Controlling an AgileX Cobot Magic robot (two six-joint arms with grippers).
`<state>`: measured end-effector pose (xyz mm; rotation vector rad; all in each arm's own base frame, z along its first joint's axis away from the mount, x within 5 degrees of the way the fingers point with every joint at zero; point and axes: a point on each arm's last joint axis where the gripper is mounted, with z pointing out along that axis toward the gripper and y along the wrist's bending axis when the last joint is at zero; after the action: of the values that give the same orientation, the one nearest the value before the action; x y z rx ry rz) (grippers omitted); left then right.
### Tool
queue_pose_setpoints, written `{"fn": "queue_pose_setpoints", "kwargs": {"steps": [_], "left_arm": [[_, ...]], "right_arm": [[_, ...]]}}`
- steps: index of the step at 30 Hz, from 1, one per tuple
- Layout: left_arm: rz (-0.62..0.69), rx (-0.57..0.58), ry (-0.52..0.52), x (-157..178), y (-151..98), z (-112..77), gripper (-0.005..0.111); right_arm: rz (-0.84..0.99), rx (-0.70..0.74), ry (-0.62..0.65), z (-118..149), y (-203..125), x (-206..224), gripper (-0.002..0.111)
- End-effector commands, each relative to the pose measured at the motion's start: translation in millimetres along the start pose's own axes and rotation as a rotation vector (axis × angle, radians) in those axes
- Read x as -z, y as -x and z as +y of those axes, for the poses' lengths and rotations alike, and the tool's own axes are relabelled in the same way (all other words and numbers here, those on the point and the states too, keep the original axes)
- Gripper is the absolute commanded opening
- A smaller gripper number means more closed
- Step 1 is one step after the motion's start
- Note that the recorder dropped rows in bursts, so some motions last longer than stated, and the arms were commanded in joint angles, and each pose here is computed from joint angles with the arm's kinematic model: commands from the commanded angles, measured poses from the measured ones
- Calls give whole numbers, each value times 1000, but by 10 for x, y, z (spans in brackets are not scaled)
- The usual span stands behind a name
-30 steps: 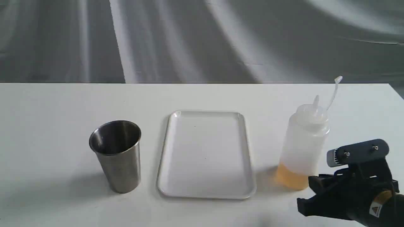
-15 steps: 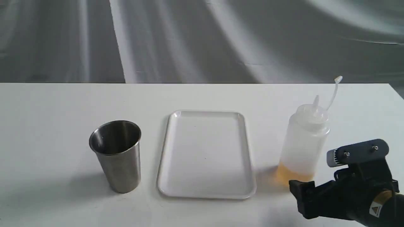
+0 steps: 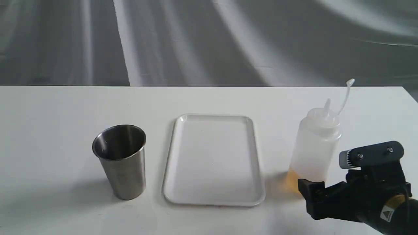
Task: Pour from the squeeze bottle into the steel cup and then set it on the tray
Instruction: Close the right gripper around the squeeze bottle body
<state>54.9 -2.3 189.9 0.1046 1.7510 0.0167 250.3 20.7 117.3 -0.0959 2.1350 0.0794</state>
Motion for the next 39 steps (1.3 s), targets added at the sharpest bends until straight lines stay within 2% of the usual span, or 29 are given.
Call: {"fn": "queue_pose_setpoints", "kwargs": {"steps": [1, 6, 22, 30, 39], "left_arm": [[-5, 2, -6, -2, -7, -4, 0], [-5, 5, -6, -2, -7, -4, 0], [-5, 0, -6, -2, -7, -4, 0], [-5, 5, -6, -2, -7, -4, 0], [-5, 2, -6, -2, -7, -4, 0]], "right_arm": [[-28, 2, -7, -7, 19, -16, 91], [-34, 2, -7, -7, 32, -26, 91], [-90, -22, -31, -39, 419, -246, 91], [-47, -11, -21, -40, 351, -548, 91], [-48, -2, -15, -35, 352, -592, 90]]}}
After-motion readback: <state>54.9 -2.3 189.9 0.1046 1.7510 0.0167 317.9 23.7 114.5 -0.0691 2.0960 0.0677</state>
